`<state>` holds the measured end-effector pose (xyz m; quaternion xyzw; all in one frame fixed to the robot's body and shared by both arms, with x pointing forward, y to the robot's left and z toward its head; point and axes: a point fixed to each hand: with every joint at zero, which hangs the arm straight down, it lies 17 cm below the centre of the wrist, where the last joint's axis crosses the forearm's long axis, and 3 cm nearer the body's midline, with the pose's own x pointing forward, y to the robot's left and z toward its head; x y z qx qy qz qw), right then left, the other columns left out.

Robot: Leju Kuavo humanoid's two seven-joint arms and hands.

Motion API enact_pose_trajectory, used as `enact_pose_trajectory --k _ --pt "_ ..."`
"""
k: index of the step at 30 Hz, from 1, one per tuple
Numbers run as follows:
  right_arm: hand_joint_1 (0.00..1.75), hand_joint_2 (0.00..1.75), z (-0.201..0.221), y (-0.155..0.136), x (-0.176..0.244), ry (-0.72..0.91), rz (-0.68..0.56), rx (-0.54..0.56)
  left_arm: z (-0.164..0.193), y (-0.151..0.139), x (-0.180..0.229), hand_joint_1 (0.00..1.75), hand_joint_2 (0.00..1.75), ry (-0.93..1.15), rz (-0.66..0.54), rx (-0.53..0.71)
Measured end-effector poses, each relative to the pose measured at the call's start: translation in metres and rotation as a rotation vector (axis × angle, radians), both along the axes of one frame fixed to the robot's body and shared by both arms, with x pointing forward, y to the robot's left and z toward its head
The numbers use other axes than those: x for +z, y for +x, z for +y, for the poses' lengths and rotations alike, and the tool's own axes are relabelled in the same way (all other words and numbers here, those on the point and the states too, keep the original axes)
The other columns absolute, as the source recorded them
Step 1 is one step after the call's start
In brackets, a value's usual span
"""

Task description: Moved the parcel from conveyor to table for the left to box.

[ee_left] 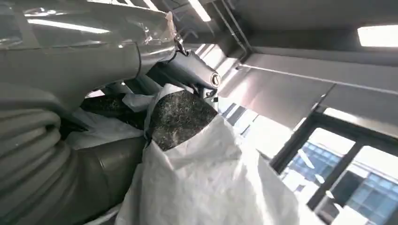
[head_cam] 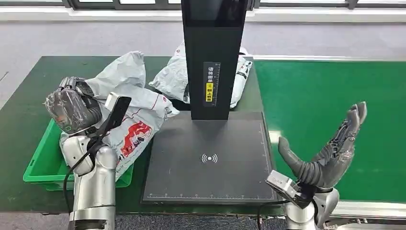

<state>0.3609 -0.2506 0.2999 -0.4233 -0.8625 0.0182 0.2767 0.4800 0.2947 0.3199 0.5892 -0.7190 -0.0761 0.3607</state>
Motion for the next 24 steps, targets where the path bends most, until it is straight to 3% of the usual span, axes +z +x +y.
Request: enact_pose_trajectory --k 11,24 --pt "0.0 1.75 -0.001 0.001 -0.001 0.003 0.004 -0.001 0.017 0.005 -0.012 1.75 1.75 -0.02 0.024 0.025" --pt "0.0 1.75 -0.002 0.007 -0.008 0.007 0.054 -0.017 0.102 0.003 -0.026 1.75 1.75 -0.101 0.027 0.178"
